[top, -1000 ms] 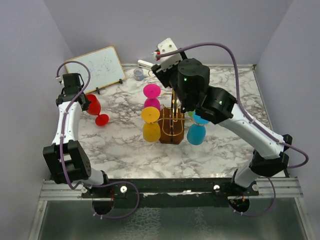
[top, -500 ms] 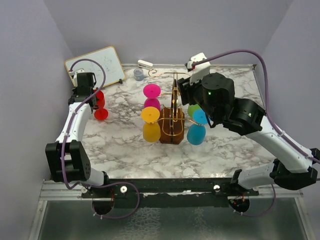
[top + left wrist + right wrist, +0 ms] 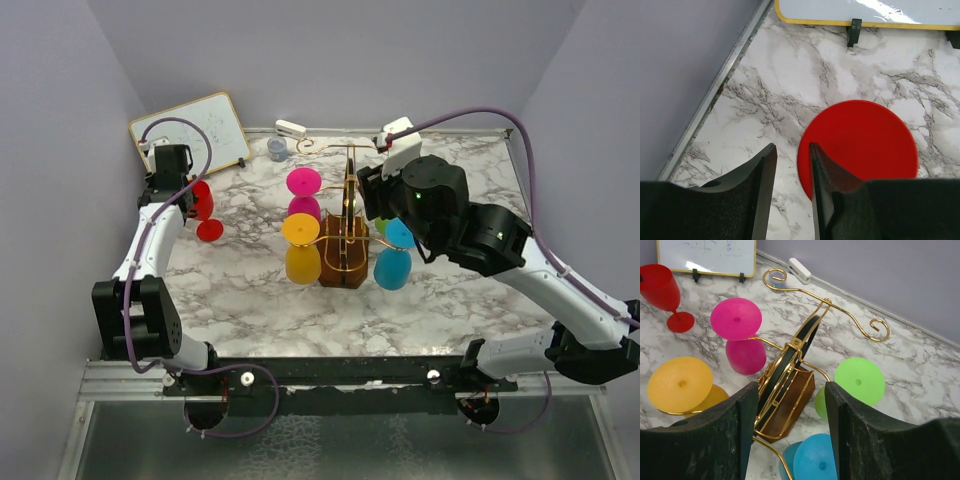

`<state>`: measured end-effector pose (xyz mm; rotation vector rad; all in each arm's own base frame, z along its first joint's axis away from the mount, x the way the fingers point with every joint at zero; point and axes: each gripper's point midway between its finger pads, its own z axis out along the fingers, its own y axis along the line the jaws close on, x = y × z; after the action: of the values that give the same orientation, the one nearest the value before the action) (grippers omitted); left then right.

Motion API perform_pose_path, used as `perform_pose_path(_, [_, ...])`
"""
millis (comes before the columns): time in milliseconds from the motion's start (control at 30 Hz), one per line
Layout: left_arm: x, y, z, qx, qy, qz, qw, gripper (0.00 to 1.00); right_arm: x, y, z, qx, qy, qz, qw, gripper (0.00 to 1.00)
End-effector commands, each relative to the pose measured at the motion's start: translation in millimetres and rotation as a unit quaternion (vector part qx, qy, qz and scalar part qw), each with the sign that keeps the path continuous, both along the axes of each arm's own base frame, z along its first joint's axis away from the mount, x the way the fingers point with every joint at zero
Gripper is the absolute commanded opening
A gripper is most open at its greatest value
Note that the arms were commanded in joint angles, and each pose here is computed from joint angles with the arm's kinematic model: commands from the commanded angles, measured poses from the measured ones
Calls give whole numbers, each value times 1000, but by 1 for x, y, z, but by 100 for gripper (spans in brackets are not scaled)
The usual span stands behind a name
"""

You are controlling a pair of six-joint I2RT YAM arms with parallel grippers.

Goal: Take the wine glass off the wine glass rack

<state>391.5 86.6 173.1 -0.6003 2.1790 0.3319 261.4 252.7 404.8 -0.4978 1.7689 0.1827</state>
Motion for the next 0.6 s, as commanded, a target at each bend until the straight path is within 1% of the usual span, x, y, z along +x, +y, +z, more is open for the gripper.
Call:
perform_pose_path(0, [-2, 2, 38, 9, -44, 5, 999, 37, -7, -3, 8, 27, 1, 10, 1000, 56])
perform_pose_path(133, [-16, 1, 76, 11, -89, 6, 996, 39, -7, 3, 4, 29, 7, 19, 999, 56])
perform_pose_path(267, [-42, -9, 109, -6, -137, -5, 990, 40, -7, 17, -1, 32, 16, 38, 999, 56])
perform_pose_path(367, [-65, -33, 130, -41, -189, -56, 979, 39, -5, 32, -1, 33, 20, 61, 997, 57])
perform_pose_path(400, [-73, -49, 125, -63, -197, -93, 974, 39, -3, 37, 3, 36, 20, 70, 997, 57])
perform_pose_path(467, [-94, -73, 129, -98, -237, -139, 957, 38, 7, 45, 12, 40, 16, 81, 996, 57])
perform_pose_path(500, [-103, -83, 127, -116, -243, -157, 950, 38, 15, 50, 18, 42, 14, 86, 995, 57])
perform_pose_path(567, [-113, -99, 111, -147, -221, -185, 946, 37, 38, 52, 34, 54, 15, 93, 994, 56])
